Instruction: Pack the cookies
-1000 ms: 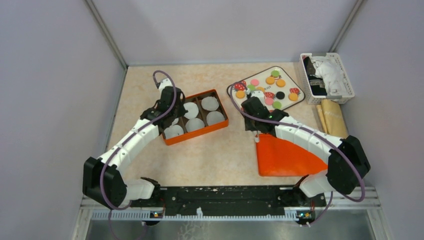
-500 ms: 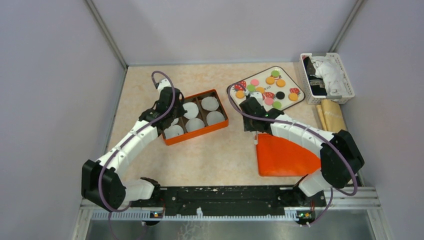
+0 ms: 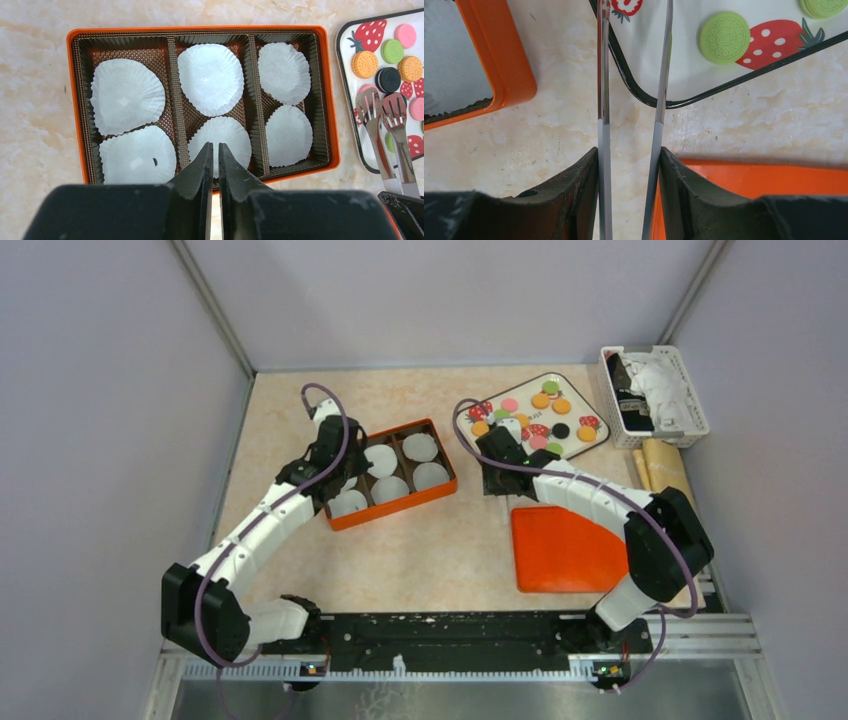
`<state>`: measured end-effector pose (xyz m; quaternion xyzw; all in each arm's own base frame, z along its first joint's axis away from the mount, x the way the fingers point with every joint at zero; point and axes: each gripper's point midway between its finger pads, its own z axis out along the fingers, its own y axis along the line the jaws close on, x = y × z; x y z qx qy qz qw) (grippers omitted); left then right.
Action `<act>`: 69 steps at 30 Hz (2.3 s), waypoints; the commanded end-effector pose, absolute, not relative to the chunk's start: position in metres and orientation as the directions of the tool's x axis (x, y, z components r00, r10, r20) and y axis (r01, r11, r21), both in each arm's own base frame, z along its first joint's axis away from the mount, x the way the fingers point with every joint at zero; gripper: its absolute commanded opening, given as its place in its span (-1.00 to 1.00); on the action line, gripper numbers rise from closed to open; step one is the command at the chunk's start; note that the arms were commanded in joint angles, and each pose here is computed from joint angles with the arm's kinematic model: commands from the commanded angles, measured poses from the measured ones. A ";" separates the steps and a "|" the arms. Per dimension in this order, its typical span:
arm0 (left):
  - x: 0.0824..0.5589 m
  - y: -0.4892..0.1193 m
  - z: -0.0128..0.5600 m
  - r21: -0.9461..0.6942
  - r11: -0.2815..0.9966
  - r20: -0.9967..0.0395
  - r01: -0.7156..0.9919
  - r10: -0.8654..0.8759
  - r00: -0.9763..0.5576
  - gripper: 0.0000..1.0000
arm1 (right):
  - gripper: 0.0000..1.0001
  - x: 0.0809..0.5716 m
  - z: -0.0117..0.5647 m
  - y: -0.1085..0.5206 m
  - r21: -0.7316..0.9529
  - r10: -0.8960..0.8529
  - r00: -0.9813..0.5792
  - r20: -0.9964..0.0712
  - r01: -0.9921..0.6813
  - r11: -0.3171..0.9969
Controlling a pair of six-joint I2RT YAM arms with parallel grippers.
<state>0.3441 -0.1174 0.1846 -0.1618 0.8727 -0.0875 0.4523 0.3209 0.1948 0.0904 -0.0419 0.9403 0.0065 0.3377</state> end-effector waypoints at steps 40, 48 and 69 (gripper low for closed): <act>0.328 -0.084 0.238 -0.338 0.907 -0.832 -0.249 -0.412 -0.371 -0.53 | -1.00 0.342 0.212 0.337 0.092 -0.181 -0.569 -0.802 -0.417 0.904; 0.327 -0.081 0.237 -0.331 0.908 -0.836 -0.257 -0.409 -0.365 -0.48 | -1.00 0.343 0.184 0.344 0.081 -0.209 -0.601 -0.771 -0.418 0.905; 0.327 -0.082 0.231 -0.325 0.911 -0.832 -0.255 -0.403 -0.380 -0.42 | -0.13 0.345 0.184 0.338 0.054 -0.216 -0.603 -0.768 -0.397 0.916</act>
